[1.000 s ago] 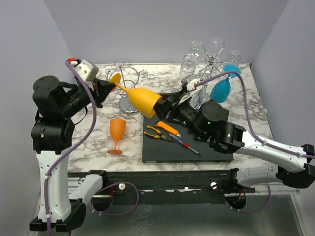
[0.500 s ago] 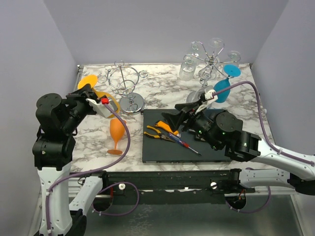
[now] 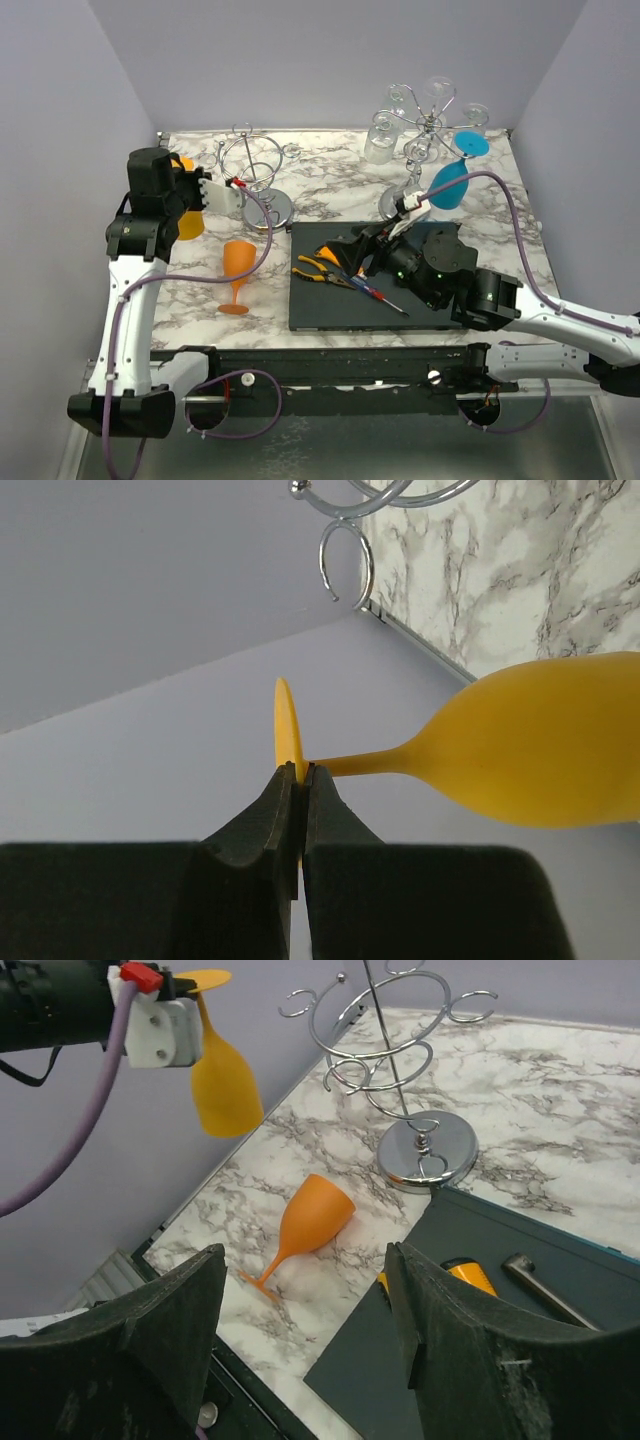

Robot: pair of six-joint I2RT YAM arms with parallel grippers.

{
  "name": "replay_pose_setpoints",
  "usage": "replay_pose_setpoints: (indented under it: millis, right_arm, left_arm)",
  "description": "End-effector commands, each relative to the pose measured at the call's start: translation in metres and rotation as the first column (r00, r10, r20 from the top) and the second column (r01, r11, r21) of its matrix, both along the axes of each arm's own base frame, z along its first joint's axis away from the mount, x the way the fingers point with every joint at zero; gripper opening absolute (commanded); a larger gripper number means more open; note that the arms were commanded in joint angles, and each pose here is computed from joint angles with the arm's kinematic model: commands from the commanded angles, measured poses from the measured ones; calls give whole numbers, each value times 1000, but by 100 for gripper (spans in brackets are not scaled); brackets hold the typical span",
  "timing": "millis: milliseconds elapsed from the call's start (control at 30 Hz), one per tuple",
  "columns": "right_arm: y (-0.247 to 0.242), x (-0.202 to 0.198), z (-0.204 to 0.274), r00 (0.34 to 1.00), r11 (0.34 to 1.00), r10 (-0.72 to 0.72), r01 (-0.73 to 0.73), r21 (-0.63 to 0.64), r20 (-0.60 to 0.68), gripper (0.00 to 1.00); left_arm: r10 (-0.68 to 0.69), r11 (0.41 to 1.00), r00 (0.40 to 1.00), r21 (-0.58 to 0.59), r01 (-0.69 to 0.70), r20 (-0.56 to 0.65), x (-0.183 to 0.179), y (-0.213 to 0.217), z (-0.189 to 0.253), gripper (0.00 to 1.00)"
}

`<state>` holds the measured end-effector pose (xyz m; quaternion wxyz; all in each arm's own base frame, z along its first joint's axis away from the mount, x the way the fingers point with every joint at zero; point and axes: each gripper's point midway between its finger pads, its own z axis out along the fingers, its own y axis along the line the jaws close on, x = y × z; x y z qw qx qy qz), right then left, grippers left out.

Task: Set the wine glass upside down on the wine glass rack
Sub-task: Turn the wine glass upside down at the wine rack.

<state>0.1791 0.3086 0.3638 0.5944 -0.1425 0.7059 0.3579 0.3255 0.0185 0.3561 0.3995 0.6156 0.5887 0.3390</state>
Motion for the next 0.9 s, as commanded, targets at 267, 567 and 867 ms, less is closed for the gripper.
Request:
replay_pose_setpoints:
  millis: [267, 567, 867]
  right_arm:
    - [-19, 0, -5, 999, 999, -46, 46, 29, -2, 70]
    - [-18, 7, -7, 996, 996, -84, 83, 16, 20, 70]
    - [-15, 13, -12, 994, 994, -108, 108, -2, 36, 70]
  left_arm:
    - [-27, 1000, 996, 3, 27, 81, 63, -3, 0, 0]
    - [-71, 997, 994, -6, 72, 81, 74, -9, -21, 0]
    - [-100, 994, 991, -31, 103, 93, 83, -15, -28, 0]
